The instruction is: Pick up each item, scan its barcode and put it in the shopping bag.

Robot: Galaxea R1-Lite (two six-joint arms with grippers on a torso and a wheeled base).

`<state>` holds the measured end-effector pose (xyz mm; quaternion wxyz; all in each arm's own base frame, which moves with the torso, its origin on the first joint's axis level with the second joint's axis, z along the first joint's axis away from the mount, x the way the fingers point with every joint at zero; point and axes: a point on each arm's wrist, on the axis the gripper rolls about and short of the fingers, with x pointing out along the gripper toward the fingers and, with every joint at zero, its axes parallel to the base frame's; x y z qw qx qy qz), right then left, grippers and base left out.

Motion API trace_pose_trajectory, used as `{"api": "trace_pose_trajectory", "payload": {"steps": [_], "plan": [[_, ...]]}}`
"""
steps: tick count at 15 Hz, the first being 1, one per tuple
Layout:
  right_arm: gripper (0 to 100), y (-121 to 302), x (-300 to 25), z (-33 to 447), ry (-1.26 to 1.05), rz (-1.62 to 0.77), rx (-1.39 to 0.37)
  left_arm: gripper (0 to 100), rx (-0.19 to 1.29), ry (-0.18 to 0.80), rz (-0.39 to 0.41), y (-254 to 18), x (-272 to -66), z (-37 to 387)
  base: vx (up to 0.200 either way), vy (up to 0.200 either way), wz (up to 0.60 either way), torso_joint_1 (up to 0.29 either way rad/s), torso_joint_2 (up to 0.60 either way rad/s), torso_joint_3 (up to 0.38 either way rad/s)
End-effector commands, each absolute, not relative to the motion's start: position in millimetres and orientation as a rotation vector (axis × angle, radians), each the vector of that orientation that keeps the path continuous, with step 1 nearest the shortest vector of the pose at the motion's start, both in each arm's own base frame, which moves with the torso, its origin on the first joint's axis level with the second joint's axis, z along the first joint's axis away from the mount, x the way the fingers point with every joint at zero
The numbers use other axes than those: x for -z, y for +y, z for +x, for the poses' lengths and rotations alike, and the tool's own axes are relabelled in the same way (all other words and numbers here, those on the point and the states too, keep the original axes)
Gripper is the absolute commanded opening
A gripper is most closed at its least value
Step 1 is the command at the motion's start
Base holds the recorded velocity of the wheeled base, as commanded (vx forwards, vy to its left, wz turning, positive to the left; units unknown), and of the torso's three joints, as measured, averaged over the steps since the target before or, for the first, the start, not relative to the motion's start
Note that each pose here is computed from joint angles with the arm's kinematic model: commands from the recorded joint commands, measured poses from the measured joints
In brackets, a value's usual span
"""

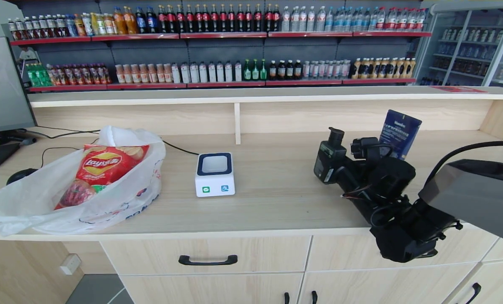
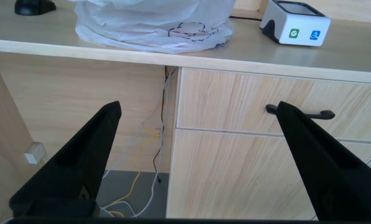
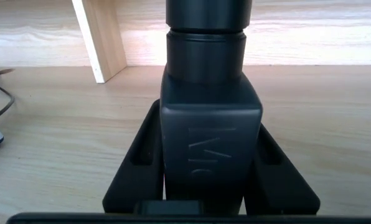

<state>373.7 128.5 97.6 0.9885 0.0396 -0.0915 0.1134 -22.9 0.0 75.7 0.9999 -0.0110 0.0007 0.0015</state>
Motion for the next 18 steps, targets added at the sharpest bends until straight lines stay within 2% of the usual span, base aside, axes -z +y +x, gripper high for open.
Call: {"api": "trace_pose_trajectory", "payload": {"steps": [1,5,7,10,14,18], "plan": [[0,129.7,-115.4,366.5,-0.227,0.086,-0.236,100,-0.003,0.003,-0.023,0.0,-75.6,-22.8,0.000,0.000,0.00,0.000,0.00,0.000],[0,128.9,-109.1,350.9,-0.173,0.067,-0.247,100,-0.003,0.001,-0.023,0.0,-76.1,-22.9,0.000,0.000,0.00,0.000,0.00,0.000],[0,126.7,-90.7,315.2,-0.040,0.037,-0.278,100,-0.003,0.003,-0.023,0.0,-75.6,-22.8,0.000,0.000,0.00,0.000,0.00,0.000],[0,125.6,-88.1,312.4,-0.025,0.033,-0.278,100,-0.003,0.003,-0.023,0.0,-75.6,-22.8,0.000,0.000,0.00,0.000,0.00,0.000],[0,126.6,-91.1,313.6,-0.038,0.037,-0.280,100,-0.003,0.003,-0.023,0.0,-75.6,-22.8,0.000,0.000,0.00,0.000,0.00,0.000],[0,132.4,-109.6,316.5,-0.111,0.056,-0.293,100,-0.003,0.003,-0.023,0.0,-75.6,-22.8,0.000,0.000,0.00,0.000,0.00,0.000]]}}
